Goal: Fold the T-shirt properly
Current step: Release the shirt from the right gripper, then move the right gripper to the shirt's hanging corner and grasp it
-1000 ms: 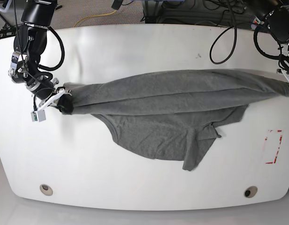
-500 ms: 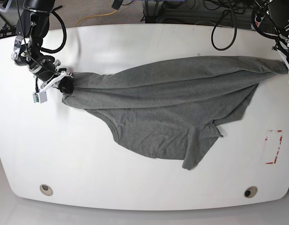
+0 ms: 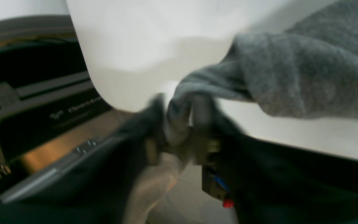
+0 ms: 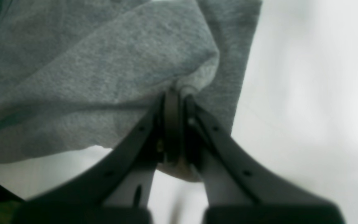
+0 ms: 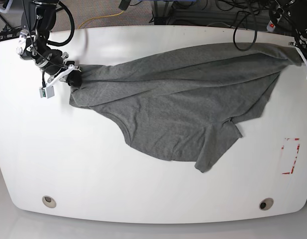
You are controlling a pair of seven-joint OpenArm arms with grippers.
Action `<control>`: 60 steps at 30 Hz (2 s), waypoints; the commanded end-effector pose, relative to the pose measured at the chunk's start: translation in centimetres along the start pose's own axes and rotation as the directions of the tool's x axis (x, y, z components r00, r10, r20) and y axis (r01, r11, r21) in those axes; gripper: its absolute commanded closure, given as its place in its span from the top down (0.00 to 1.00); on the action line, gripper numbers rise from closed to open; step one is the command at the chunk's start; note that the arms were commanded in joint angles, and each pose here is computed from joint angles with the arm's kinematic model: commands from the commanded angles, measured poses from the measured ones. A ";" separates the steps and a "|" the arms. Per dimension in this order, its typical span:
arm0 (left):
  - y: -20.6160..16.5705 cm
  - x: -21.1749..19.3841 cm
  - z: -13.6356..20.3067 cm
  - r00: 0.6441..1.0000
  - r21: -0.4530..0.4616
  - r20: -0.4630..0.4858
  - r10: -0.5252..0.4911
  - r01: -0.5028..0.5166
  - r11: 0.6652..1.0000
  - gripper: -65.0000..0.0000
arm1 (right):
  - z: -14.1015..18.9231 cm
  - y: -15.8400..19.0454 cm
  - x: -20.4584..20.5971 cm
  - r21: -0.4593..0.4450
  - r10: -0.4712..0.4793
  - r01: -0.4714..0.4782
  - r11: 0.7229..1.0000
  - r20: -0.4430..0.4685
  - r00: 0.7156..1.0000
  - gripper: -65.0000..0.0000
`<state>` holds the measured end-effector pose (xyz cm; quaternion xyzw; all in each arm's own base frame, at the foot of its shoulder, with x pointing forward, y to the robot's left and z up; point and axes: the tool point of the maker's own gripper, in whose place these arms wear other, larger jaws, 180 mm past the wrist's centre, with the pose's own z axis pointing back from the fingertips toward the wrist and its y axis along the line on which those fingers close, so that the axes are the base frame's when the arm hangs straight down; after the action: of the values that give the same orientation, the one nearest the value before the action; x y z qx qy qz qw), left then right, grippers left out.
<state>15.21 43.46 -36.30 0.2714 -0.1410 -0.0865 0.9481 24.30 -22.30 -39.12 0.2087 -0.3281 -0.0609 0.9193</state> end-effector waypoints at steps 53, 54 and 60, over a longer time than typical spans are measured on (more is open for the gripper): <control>2.8 0.8 0.8 0.997 0.067 0.038 0.059 -0.062 0.996 0.37 | -17.9 9.6 15.9 0.153 0.248 -0.257 0.954 0.074 0.966 0.77; 2.8 0.8 0.8 0.997 0.067 0.038 0.059 -0.062 0.996 0.37 | -18.2 9.9 15.4 0.163 0.254 -0.263 0.951 0.071 0.965 0.77; 2.9 0.8 0.9 0.997 0.069 0.040 0.063 -0.066 0.995 0.37 | -19.6 12.4 13.4 0.208 0.267 -0.273 0.939 0.055 0.962 0.77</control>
<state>15.60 44.33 -35.33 0.2779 -0.1604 -0.0577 0.9454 46.06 -8.60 -40.94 0.2503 -0.3651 0.0892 0.8923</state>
